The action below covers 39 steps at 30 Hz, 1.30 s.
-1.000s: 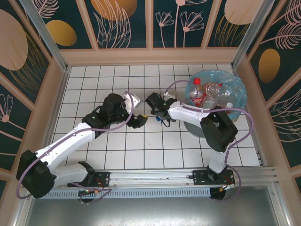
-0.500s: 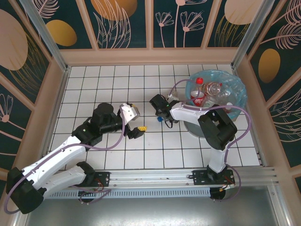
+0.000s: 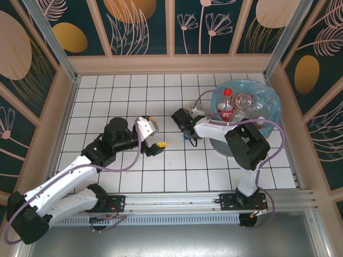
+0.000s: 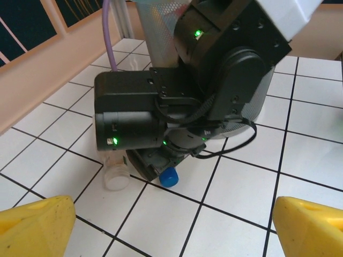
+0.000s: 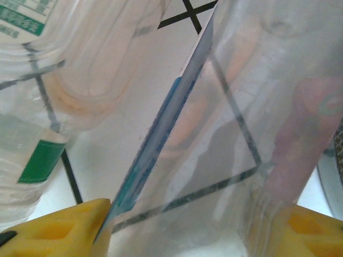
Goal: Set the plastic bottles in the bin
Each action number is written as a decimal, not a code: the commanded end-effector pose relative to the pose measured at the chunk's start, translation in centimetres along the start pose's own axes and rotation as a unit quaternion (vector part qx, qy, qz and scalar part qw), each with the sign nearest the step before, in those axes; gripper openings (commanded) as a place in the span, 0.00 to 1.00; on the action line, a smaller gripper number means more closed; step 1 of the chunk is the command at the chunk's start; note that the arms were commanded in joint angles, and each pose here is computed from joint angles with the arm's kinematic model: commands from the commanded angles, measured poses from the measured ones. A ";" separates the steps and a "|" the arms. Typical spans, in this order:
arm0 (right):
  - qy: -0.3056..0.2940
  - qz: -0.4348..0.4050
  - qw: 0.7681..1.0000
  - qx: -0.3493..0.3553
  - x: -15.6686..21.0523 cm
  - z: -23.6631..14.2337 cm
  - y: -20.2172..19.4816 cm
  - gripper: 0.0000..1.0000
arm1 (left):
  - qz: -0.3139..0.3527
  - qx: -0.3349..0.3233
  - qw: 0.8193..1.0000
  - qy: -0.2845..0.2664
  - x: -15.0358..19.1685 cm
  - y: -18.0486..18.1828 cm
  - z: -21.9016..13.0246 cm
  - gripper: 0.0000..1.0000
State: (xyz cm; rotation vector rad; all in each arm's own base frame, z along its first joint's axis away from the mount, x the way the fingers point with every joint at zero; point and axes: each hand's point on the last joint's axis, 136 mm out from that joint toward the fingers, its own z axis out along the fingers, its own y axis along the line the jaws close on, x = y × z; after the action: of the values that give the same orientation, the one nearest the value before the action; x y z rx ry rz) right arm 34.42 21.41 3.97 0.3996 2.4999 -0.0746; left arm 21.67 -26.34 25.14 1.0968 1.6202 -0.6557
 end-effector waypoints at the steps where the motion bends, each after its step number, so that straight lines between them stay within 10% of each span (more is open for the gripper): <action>1: -0.046 -0.023 0.999 -0.005 -1.6 -3.2 1.1 0.55 | 0.011 -0.018 0.999 -0.033 -2.0 0.5 -0.9 0.94; 12: -0.096 -0.116 0.976 -0.157 -1.8 -14.8 7.9 0.50 | 0.035 -0.056 0.985 -0.162 -9.3 0.7 -6.0 0.94; 19: -0.143 -0.106 0.936 -0.303 -8.1 -26.5 9.4 0.45 | -0.009 -0.083 0.960 -0.267 -15.1 1.4 -10.4 0.88; 27: -0.261 -0.064 0.919 -0.289 -16.7 -35.2 0.3 0.41 | -0.031 -0.054 0.959 -0.277 -18.7 1.7 -9.7 0.81; 39: -0.295 -0.100 0.939 -0.146 -16.6 -30.0 -13.2 0.45 | -0.024 0.019 0.971 -0.238 -18.8 -0.5 -2.3 0.80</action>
State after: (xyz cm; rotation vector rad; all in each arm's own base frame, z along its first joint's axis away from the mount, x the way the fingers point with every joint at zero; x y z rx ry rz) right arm 26.98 8.91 39.59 0.1462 1.8687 0.1835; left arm 22.18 -30.42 41.07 0.8357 1.3279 -0.8804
